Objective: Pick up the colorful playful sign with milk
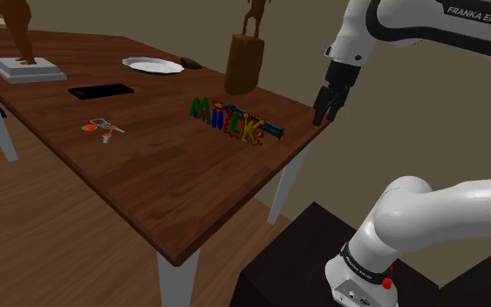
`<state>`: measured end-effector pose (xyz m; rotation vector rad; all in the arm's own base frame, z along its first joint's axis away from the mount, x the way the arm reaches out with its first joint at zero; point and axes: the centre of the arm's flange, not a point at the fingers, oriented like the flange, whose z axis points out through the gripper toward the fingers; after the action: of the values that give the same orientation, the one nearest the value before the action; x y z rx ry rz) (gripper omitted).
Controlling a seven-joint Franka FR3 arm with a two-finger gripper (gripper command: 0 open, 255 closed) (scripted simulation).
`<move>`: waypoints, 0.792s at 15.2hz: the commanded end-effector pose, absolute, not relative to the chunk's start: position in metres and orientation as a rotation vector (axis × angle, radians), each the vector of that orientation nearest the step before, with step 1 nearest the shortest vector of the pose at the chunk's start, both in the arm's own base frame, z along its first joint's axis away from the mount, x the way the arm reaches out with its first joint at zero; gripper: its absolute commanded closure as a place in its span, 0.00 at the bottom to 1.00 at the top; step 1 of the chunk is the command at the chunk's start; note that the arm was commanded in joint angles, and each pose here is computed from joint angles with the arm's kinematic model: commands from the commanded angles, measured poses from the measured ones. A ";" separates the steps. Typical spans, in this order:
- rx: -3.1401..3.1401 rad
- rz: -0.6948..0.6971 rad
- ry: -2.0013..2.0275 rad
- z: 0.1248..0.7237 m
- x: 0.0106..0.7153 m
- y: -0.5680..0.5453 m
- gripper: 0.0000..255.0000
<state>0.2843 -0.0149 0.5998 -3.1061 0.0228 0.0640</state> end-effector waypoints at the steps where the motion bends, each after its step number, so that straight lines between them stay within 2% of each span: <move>1: -3.106 0.064 0.023 0.600 0.284 -0.015 0.00; 12: -3.121 0.076 -0.095 0.612 0.411 0.060 0.00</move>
<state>0.4015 0.0521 0.6113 -3.1203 -0.0835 0.0745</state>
